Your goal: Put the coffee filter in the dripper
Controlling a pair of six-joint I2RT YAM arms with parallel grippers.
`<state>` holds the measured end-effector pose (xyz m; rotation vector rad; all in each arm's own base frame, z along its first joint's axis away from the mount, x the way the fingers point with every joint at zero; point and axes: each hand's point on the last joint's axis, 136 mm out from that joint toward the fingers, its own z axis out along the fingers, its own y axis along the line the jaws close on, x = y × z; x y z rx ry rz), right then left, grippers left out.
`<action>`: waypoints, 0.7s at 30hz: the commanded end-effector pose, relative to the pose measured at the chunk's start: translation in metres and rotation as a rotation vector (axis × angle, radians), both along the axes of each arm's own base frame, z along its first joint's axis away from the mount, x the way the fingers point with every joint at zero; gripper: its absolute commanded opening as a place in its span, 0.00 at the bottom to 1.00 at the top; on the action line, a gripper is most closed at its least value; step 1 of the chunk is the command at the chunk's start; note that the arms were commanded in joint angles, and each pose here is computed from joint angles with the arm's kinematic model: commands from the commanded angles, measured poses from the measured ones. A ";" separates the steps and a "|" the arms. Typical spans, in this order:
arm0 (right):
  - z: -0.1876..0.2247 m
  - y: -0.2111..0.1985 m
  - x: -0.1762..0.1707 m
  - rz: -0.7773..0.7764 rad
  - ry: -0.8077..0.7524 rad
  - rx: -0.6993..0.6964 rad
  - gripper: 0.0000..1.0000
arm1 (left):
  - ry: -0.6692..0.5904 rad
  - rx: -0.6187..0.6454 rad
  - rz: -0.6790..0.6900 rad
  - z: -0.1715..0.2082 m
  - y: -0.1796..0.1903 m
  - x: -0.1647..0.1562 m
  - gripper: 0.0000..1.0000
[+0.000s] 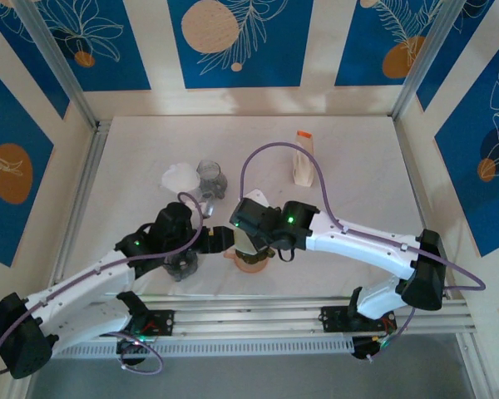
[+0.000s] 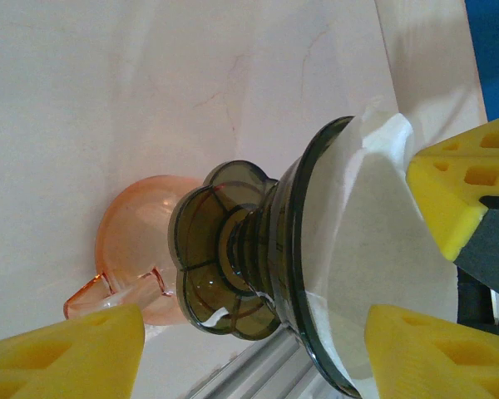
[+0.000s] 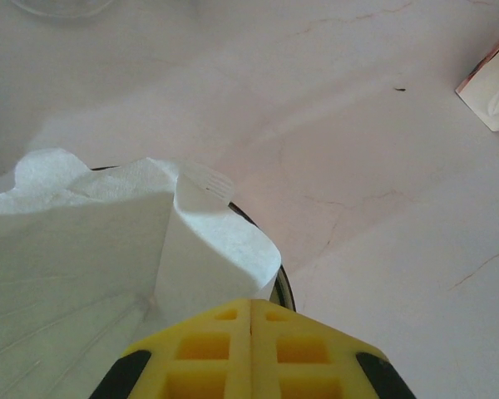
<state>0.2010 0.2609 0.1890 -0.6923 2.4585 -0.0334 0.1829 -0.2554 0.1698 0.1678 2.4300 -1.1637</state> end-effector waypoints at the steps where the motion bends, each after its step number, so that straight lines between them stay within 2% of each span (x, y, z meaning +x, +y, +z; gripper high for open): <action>1: -0.005 0.000 -0.002 -0.004 -0.001 -0.009 0.00 | -0.009 0.011 -0.003 -0.003 -0.001 -0.001 0.71; 8: -0.002 -0.002 -0.003 -0.019 -0.006 -0.009 0.00 | 0.004 0.022 0.000 -0.008 -0.001 -0.002 0.71; 10: 0.009 -0.005 -0.001 -0.031 -0.027 0.005 0.10 | 0.006 0.023 -0.001 -0.009 -0.002 -0.002 0.71; 12: 0.023 -0.009 0.001 -0.042 -0.058 0.038 0.29 | 0.005 0.023 0.000 -0.008 -0.001 -0.002 0.71; 14: 0.032 -0.013 0.003 -0.052 -0.065 0.069 0.38 | 0.002 0.023 0.001 -0.008 -0.001 -0.002 0.71; 16: 0.033 -0.015 0.004 -0.063 -0.034 0.108 0.37 | 0.005 0.023 0.001 -0.009 -0.002 -0.002 0.71; 21: 0.022 -0.013 0.002 -0.060 0.054 0.167 0.22 | 0.006 0.026 0.002 -0.009 -0.001 -0.002 0.71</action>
